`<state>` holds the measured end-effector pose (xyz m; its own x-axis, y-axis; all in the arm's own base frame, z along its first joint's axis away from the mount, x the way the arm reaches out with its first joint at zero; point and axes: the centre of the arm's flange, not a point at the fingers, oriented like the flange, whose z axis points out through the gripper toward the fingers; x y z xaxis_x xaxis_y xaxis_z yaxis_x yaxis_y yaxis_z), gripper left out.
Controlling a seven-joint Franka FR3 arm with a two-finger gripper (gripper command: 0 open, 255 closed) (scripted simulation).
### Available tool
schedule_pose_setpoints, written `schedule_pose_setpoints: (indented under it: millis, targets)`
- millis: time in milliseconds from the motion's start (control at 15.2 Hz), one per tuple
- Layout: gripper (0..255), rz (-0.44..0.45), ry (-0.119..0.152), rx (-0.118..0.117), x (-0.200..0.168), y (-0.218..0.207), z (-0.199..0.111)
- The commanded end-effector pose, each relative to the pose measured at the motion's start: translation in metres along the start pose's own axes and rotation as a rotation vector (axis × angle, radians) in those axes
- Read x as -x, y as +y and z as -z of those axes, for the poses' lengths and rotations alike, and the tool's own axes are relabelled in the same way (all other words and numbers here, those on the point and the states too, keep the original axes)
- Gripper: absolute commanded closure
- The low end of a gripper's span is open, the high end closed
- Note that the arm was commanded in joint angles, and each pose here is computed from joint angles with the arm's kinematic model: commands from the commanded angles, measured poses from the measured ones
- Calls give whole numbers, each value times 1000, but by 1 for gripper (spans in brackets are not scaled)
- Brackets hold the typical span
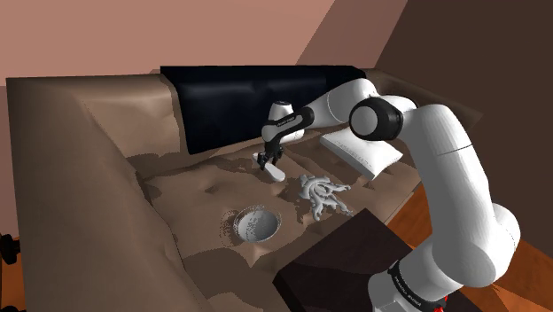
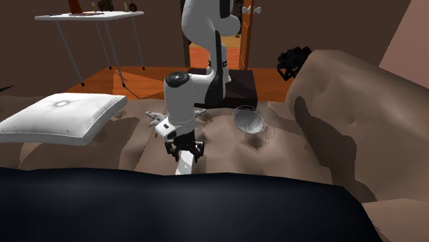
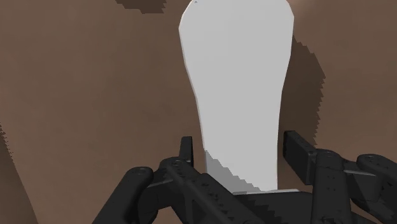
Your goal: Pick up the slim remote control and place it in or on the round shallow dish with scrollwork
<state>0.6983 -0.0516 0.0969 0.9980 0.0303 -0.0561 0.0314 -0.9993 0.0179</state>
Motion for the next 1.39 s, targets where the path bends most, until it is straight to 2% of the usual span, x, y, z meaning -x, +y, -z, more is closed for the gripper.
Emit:
schedule_pose_setpoints:
  millis: [0,396,1320]
  targets:
    - [255,0,0,0,0,0,0]
    - [255,0,0,0,0,0,0]
    - [255,0,0,0,4,1,74]
